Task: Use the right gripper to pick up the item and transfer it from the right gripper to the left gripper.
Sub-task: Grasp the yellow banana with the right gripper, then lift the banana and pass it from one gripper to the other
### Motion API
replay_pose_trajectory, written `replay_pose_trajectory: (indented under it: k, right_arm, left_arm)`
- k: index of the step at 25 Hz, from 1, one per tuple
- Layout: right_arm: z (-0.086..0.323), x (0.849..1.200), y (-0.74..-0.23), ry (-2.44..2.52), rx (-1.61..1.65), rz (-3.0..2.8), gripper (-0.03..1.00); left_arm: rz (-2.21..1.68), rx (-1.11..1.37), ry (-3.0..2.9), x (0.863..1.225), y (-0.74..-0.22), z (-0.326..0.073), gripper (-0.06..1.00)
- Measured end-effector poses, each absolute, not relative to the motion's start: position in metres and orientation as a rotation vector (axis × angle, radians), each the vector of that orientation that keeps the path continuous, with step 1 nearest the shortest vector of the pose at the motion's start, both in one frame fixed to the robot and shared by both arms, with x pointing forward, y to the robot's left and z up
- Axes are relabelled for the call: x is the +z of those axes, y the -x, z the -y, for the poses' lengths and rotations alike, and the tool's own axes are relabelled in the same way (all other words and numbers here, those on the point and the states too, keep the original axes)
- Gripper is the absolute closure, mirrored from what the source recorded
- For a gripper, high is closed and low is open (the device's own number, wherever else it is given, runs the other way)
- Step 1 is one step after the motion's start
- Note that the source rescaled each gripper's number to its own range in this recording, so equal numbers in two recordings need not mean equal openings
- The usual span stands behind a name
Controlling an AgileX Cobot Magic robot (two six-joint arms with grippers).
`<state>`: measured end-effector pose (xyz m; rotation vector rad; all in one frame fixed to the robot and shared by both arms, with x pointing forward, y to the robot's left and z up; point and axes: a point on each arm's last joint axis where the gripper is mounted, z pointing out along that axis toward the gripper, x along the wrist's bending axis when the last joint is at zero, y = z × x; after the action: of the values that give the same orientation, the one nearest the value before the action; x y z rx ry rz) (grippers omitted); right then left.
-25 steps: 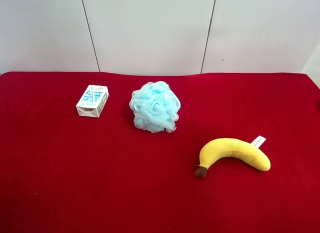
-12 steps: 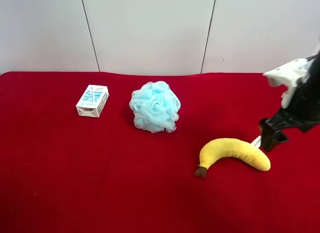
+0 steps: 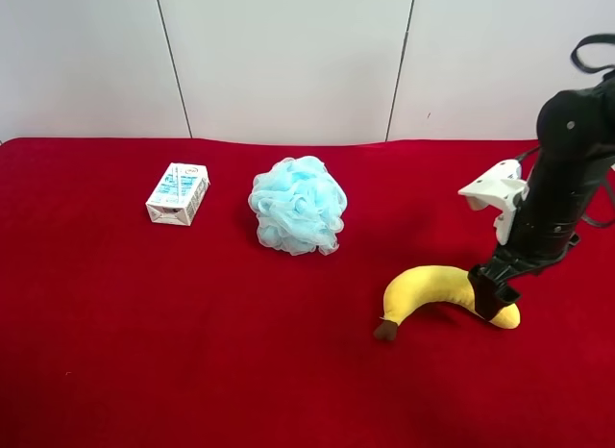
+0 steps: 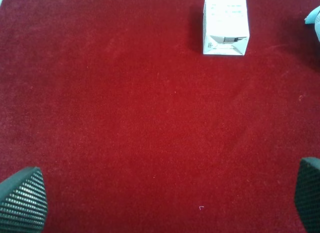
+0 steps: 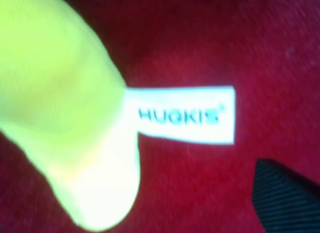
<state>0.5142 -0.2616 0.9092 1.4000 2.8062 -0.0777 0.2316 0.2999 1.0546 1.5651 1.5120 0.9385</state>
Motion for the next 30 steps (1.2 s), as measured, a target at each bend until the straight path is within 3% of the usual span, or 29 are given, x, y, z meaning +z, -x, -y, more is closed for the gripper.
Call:
replay_pose_trajectory:
  k: [7,9,12,18,19,24,30]
  right_arm:
    - [0.26,0.886,-0.517,-1.405,-0.115,-2.853,-0.02]
    - [0.26,0.885,-0.518,-1.405,-0.107,-2.849,0.05]
    - [0.26,0.885,-0.519,-1.404,-0.098,-2.843,0.29]
    - [0.26,0.885,-0.518,-1.407,-0.099,-2.844,0.92]
    - [0.26,0.885,-0.518,-1.41,-0.098,-2.845,0.96]
    - [0.26,0.89,-0.518,-1.413,-0.083,-2.835,0.97]
    - [0.258,0.938,-0.515,-1.373,0.087,-2.709,0.97]
  left_arm:
    - [-1.512,0.938,-1.565,1.055,-0.232,-0.3,-0.06]
    - [-1.512,0.938,-1.565,1.055,-0.232,-0.3,-0.06]
    - [-1.512,0.938,-1.565,1.055,-0.232,-0.3,-0.06]
    - [-1.512,0.938,-1.565,1.055,-0.232,-0.3,-0.06]
    - [-1.512,0.938,-1.565,1.055,-0.232,-0.3,-0.06]
    - [-1.512,0.938,-1.565,1.055,-0.232,-0.3,-0.06]
    - [-1.512,0.938,-1.565,1.055,-0.232,-0.3,-0.06]
